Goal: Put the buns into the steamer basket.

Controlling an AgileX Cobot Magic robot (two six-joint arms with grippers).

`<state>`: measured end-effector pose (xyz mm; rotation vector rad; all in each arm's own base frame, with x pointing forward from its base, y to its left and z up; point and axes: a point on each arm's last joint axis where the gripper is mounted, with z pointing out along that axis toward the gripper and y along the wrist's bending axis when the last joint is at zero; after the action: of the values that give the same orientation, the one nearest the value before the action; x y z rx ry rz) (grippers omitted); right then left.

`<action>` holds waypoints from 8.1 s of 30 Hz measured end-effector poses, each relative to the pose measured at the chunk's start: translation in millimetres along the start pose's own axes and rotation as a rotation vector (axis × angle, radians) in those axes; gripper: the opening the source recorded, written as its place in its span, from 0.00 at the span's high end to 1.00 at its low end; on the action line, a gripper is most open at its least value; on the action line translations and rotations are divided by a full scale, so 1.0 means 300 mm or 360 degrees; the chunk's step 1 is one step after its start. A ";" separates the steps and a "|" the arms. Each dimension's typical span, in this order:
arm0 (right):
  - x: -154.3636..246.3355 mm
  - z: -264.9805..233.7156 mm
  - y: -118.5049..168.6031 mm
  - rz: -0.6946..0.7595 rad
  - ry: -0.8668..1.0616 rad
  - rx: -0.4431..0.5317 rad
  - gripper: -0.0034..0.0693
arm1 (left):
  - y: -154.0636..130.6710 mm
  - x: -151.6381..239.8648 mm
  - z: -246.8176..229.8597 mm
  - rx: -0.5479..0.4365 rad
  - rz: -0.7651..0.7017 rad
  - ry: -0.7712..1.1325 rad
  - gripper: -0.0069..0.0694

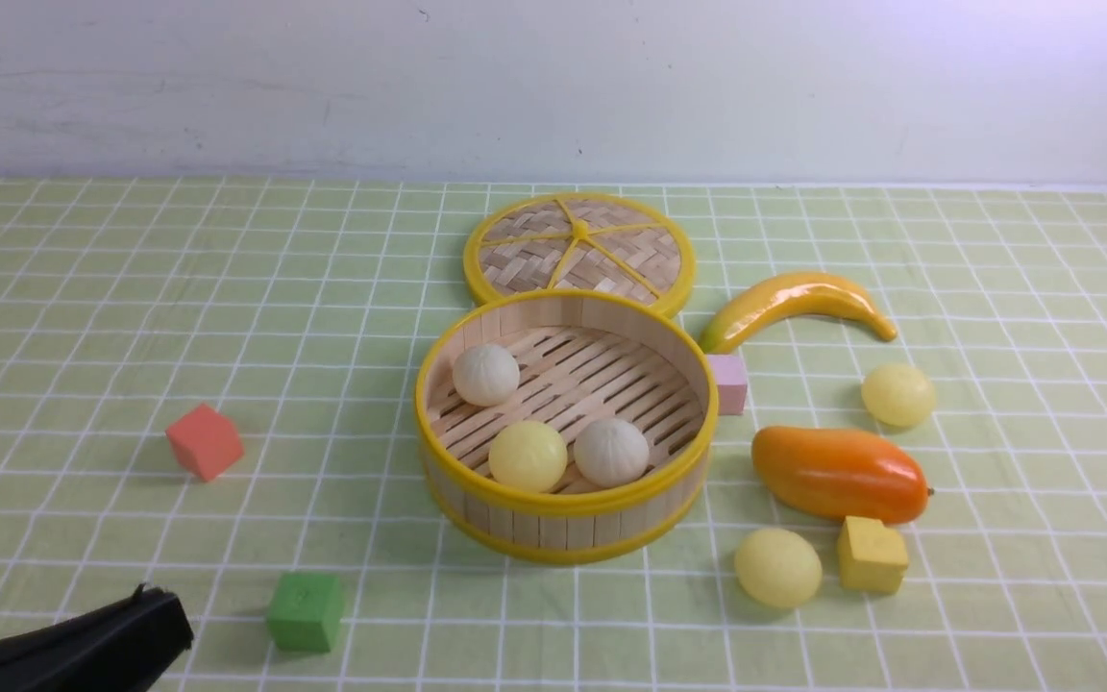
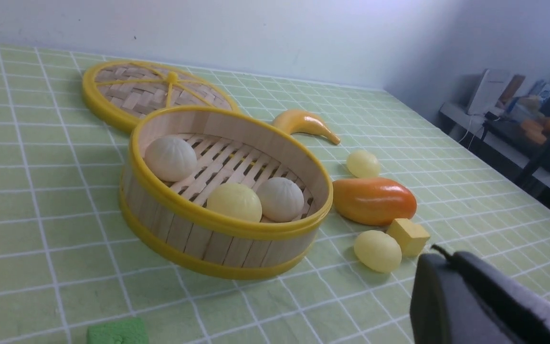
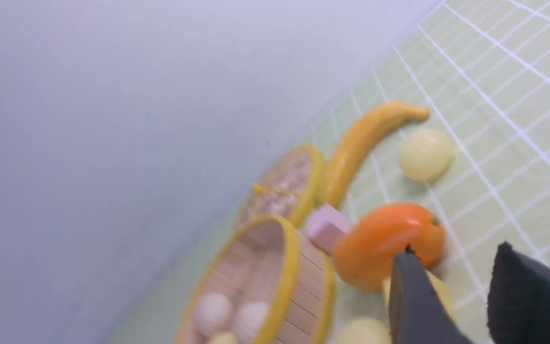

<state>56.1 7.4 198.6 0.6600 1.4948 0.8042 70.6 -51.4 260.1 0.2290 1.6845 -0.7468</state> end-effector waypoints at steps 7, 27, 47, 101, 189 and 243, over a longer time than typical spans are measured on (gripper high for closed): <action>-0.086 0.006 0.230 -0.0425 0.0520 -0.0039 0.70 | 0.000 0.002 0.000 -0.0002 0.0000 0.0010 0.93; 0.003 0.602 0.383 -0.1201 0.1909 0.0431 0.85 | 0.001 0.004 0.000 -0.0004 -0.0001 0.0020 0.93; 0.291 0.966 0.237 -0.1209 0.2127 0.0606 0.46 | 0.001 0.004 0.000 -0.0004 -0.0008 0.0021 0.90; 0.260 1.178 0.419 -0.1258 0.1549 0.0053 0.35 | 0.001 0.005 0.000 -0.0004 -0.0011 0.0025 0.84; -0.017 1.213 0.394 -0.1368 0.1512 0.0154 0.95 | 0.001 0.006 0.000 -0.0005 -0.0011 0.0031 0.78; -0.142 0.462 0.662 -0.1394 0.1802 0.0166 0.96 | 0.001 0.006 0.000 -0.0005 -0.0011 0.0031 0.78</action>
<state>186.4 105.2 382.7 -0.5337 2.5519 0.3646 70.3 -51.5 258.3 0.2290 1.7057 -0.7489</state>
